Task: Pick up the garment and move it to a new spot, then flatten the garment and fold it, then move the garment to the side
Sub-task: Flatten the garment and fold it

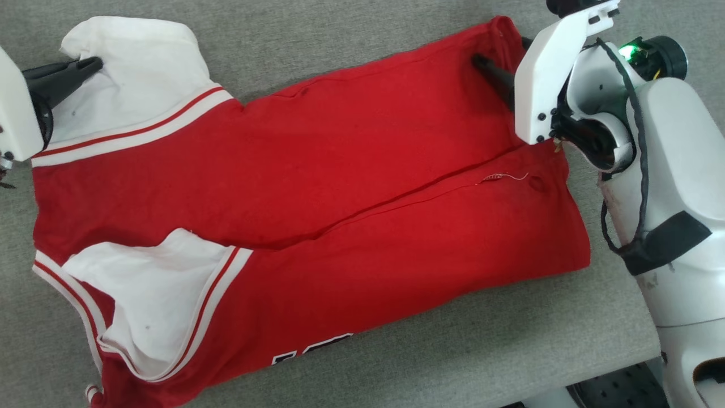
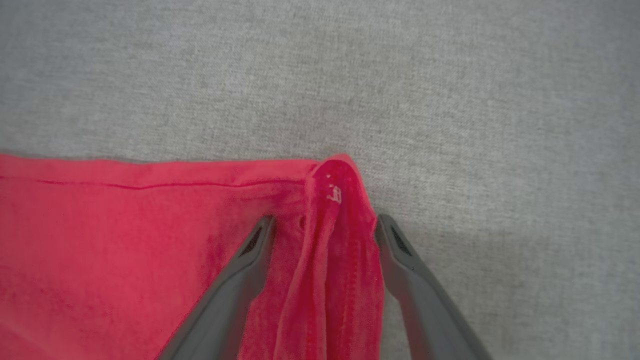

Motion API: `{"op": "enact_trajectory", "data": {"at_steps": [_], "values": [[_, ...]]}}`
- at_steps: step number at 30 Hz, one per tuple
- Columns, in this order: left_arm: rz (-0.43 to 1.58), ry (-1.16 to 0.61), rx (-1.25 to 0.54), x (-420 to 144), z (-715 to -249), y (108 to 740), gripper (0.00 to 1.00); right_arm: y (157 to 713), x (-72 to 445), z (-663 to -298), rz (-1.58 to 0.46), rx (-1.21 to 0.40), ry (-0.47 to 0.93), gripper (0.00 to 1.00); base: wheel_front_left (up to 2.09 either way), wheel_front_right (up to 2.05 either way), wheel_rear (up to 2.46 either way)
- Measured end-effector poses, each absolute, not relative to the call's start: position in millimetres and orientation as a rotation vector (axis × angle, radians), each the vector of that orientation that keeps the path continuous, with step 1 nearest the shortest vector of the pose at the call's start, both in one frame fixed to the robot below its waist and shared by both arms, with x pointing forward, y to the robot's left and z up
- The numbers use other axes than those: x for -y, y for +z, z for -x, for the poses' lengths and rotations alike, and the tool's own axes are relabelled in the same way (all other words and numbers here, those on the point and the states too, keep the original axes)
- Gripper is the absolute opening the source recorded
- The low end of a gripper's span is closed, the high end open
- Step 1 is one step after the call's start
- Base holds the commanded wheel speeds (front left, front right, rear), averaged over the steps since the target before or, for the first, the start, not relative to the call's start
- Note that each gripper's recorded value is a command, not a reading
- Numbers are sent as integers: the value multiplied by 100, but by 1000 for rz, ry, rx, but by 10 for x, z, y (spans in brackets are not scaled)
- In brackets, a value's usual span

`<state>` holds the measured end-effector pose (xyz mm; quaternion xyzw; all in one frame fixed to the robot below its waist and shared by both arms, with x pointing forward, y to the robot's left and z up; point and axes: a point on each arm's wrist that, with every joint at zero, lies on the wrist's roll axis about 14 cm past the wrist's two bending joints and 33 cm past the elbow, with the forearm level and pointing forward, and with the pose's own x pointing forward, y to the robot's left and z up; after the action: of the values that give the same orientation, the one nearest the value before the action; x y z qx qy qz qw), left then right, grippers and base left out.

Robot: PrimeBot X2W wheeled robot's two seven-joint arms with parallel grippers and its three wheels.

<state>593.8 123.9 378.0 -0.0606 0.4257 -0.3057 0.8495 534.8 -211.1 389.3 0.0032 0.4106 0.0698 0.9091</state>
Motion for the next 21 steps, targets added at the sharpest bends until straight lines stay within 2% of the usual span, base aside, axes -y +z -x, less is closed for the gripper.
{"op": "enact_trajectory", "data": {"at_steps": [1,3,14,21], "values": [[132,-646,-896,-1231,-5932,3781,0,3887,2109,-5358,-5,-850,145,75,0,0,0],[142,-658,-884,-1188,-5917,3806,0,3884,2131,-5381,3,-850,140,0,0,0,0],[229,-695,-722,-1065,-5845,4356,0,4083,2212,-5437,-8,-761,118,0,0,0,0],[300,-766,-579,-981,-5406,4850,0,4318,2230,-5251,46,-686,152,0,0,0,0]]}}
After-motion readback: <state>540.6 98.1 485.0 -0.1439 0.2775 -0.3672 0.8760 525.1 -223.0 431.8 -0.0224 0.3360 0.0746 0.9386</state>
